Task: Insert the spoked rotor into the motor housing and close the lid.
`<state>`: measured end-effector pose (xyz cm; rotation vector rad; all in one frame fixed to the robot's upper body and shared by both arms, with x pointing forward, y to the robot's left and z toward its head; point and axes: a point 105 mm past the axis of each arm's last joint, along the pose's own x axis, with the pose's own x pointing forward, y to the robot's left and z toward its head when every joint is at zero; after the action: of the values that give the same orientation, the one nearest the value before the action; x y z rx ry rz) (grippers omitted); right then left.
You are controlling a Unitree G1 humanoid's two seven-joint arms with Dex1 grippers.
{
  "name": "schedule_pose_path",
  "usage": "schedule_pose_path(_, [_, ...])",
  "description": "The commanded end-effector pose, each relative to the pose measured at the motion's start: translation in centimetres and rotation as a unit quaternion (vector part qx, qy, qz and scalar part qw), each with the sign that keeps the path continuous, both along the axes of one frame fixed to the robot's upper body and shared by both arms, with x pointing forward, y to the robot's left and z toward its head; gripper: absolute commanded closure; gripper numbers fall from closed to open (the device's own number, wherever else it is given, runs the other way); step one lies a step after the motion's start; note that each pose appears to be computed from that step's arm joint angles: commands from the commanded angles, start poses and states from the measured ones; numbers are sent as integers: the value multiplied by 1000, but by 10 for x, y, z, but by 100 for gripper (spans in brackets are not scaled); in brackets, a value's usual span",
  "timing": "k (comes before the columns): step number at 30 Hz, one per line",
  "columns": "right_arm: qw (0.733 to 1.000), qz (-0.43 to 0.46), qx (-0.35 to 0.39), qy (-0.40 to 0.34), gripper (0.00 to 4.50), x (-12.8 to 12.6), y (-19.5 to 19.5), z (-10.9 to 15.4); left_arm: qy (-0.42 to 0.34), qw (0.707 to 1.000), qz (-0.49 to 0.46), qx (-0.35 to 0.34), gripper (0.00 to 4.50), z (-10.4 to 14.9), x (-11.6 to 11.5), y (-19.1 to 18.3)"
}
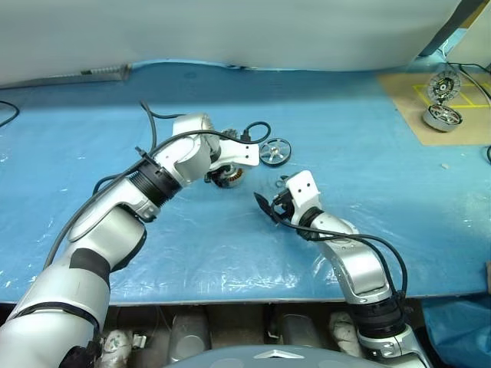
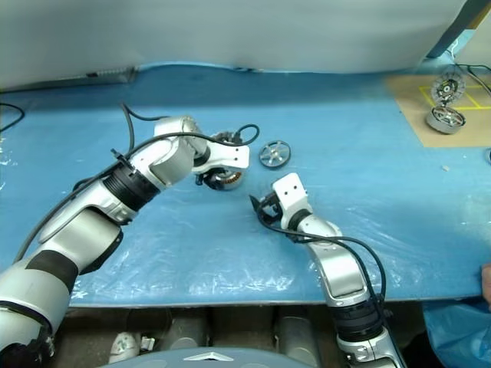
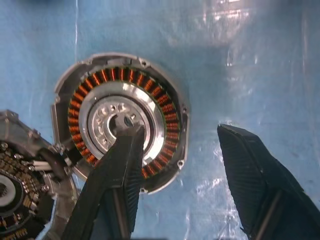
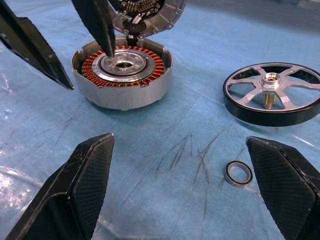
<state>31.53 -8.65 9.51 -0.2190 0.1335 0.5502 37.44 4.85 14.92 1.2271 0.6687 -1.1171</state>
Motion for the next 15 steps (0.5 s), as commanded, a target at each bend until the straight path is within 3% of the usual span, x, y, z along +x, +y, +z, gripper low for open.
schedule_pose_path(1, [1000,8,5,-17,0,-6,0,12,-44,999,-11,6,204,10,6,-7])
schedule_pose_path(15, [1000,-1,1,-8,0,-12,-4,9,-72,997,33,19,204,3,29,11])
